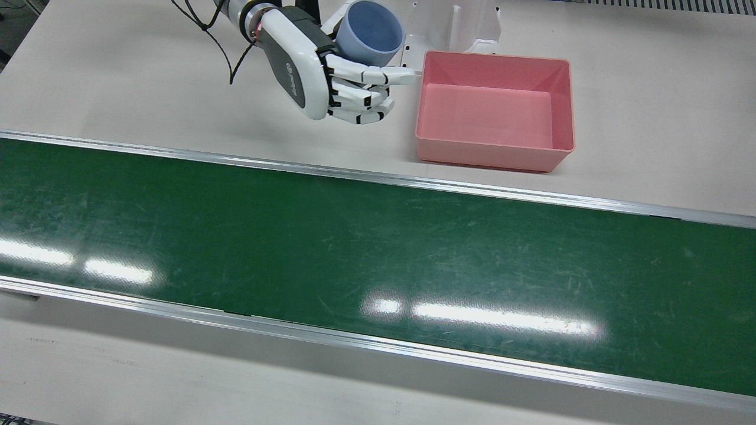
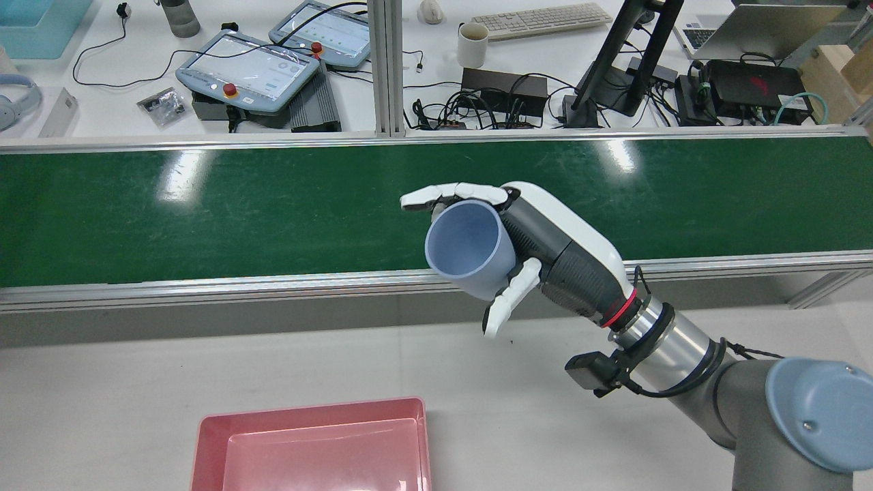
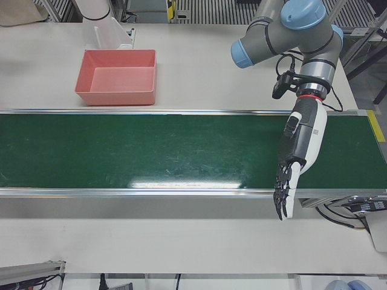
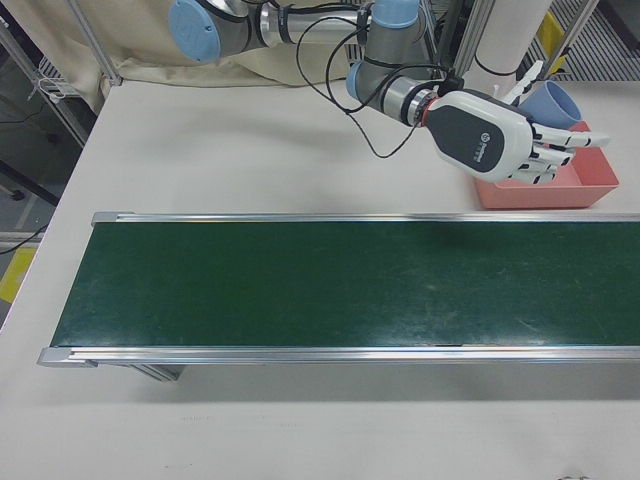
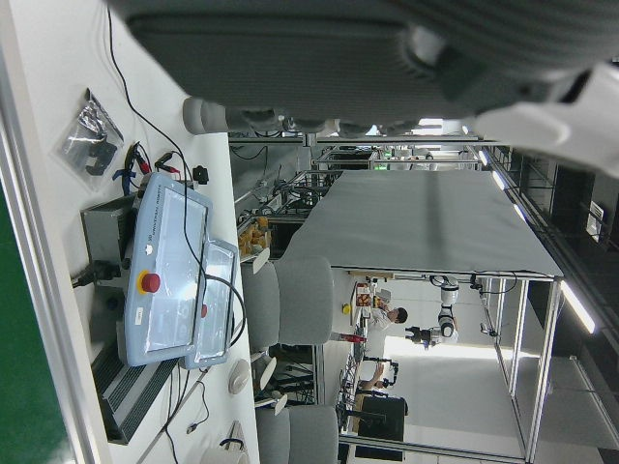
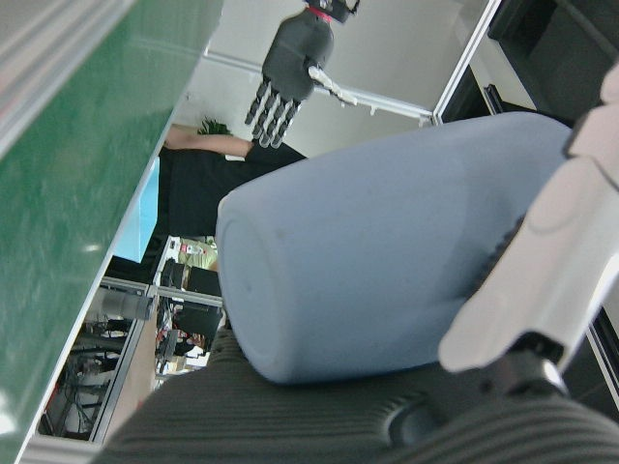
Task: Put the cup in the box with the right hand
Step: 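Lift the blue cup off the conveyor and carry it over the pink tray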
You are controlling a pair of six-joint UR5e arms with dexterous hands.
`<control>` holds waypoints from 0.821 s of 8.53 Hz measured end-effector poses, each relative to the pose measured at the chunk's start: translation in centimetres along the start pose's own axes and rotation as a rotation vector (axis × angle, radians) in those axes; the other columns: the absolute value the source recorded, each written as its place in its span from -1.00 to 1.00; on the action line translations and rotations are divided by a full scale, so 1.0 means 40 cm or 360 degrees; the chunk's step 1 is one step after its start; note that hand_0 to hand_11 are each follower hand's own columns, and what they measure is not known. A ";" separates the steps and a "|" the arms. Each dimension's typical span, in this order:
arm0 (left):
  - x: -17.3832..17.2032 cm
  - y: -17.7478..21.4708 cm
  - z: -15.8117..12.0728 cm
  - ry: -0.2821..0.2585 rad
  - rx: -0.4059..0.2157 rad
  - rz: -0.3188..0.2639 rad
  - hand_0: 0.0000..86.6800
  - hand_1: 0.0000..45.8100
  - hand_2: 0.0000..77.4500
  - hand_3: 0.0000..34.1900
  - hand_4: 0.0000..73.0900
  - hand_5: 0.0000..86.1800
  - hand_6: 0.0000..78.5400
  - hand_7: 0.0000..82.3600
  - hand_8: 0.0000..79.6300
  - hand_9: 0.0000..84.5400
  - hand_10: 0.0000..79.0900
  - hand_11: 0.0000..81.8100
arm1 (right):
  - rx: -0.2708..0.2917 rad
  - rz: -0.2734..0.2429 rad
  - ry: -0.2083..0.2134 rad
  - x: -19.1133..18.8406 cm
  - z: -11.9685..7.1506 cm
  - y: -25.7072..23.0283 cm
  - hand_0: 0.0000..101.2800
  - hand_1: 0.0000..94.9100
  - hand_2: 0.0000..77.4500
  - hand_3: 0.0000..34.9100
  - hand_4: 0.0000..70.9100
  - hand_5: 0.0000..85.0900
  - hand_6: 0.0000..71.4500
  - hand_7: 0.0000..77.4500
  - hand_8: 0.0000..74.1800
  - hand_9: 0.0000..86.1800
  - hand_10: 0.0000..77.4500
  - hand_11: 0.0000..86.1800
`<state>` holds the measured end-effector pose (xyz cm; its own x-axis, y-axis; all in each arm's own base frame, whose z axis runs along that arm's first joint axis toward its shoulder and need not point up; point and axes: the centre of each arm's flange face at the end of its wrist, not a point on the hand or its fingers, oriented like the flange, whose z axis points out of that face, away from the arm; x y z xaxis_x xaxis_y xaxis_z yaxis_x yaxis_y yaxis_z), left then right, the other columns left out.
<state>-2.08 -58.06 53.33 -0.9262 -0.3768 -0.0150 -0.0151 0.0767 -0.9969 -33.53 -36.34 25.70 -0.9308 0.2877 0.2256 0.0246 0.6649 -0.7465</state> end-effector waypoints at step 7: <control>-0.001 -0.001 0.000 -0.0001 0.0000 0.0000 -1.00 -0.98 -1.00 -1.00 -1.00 -1.00 -1.00 -1.00 -1.00 -1.00 -1.00 -1.00 | -0.0061 -0.0199 0.0271 0.301 -0.119 0.172 -0.04 -0.75 -0.97 -1.00 -1.00 -0.69 -0.25 0.82 0.59 0.27 -0.27 -0.03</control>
<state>-2.05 -58.07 53.35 -0.9260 -0.3771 -0.0150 -0.0151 0.0767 -0.9969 -42.85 -25.01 26.25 -0.8524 0.3114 0.4201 -0.0706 0.7275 -0.6825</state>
